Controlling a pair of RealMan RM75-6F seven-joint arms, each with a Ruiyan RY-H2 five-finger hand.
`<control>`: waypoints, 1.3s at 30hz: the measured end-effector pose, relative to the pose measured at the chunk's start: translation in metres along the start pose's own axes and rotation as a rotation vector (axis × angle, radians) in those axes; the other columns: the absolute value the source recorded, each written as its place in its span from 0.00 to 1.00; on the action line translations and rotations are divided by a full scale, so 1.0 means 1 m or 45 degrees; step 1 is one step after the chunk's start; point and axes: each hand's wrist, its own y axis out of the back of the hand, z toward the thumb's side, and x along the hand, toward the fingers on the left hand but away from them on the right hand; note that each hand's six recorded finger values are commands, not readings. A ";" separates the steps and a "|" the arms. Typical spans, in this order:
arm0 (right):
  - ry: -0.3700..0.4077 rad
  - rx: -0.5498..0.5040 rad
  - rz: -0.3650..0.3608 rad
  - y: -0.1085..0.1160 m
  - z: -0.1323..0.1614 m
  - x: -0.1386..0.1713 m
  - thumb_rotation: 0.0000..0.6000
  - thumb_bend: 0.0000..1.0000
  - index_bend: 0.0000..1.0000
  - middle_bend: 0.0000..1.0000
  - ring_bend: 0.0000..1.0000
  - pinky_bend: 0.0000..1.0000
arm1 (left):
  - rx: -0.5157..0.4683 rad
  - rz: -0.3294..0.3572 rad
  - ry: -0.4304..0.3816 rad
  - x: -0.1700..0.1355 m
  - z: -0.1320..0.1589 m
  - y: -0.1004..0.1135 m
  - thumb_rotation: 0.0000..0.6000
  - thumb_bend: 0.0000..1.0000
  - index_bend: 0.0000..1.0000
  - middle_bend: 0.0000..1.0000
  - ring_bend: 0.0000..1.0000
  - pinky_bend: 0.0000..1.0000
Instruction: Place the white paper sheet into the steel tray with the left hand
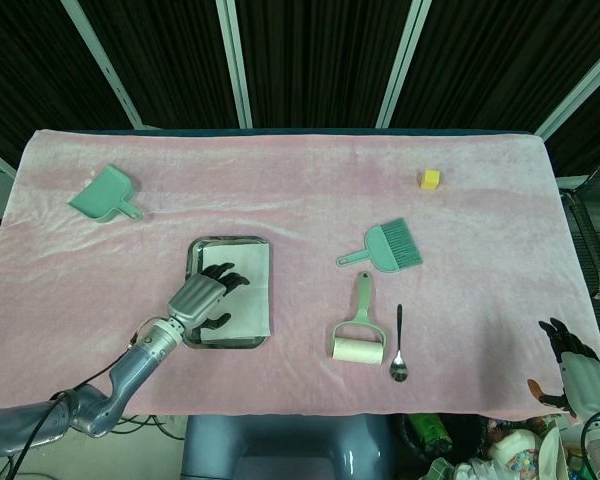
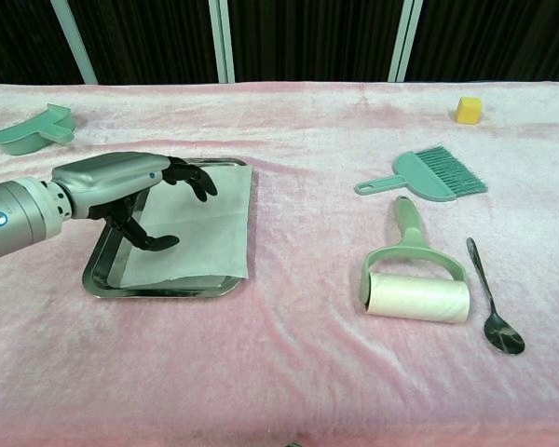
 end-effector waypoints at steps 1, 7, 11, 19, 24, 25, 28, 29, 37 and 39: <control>0.000 0.000 0.001 0.000 0.000 0.000 1.00 0.24 0.00 0.00 0.10 0.15 | 0.006 -0.003 -0.004 0.000 0.000 -0.001 1.00 0.34 0.22 0.25 0.08 0.17; 0.000 0.000 0.008 0.000 0.000 0.000 1.00 0.24 0.00 0.00 0.10 0.15 | 0.052 -0.012 -0.017 0.002 0.000 -0.007 1.00 0.34 0.22 0.25 0.08 0.17; 0.001 -0.002 -0.001 0.000 0.000 0.000 1.00 0.24 0.00 0.00 0.10 0.15 | 0.055 -0.019 -0.013 0.001 -0.001 -0.009 1.00 0.34 0.22 0.25 0.08 0.17; 0.002 -0.003 0.000 0.000 0.000 0.000 1.00 0.24 0.00 0.00 0.10 0.15 | 0.071 -0.049 -0.005 0.000 -0.005 -0.016 1.00 0.34 0.22 0.25 0.08 0.17; 0.003 -0.003 0.001 0.000 0.000 0.000 1.00 0.24 0.00 0.00 0.10 0.15 | 0.095 -0.059 -0.004 0.000 -0.006 -0.017 1.00 0.34 0.22 0.25 0.08 0.17; 0.003 -0.004 0.000 0.000 0.000 0.000 1.00 0.24 0.00 0.00 0.10 0.15 | 0.106 -0.062 -0.003 0.000 -0.007 -0.017 1.00 0.34 0.22 0.25 0.08 0.17; 0.003 -0.006 0.002 0.000 0.000 0.000 1.00 0.24 0.00 0.00 0.10 0.15 | 0.145 -0.070 0.001 -0.001 -0.010 -0.018 1.00 0.34 0.22 0.25 0.08 0.17; 0.004 -0.007 0.003 0.000 0.000 0.000 1.00 0.24 0.00 0.00 0.10 0.15 | 0.154 -0.072 0.004 -0.002 -0.011 -0.018 1.00 0.34 0.22 0.25 0.08 0.17; 0.005 -0.005 0.003 0.000 0.000 0.000 1.00 0.24 0.00 0.00 0.10 0.15 | 0.173 -0.087 0.045 -0.006 -0.020 -0.020 1.00 0.34 0.22 0.24 0.08 0.17; 0.006 -0.003 0.003 0.000 0.000 0.000 1.00 0.24 0.00 0.00 0.10 0.15 | 0.177 -0.087 0.049 -0.006 -0.021 -0.020 1.00 0.34 0.22 0.24 0.08 0.17</control>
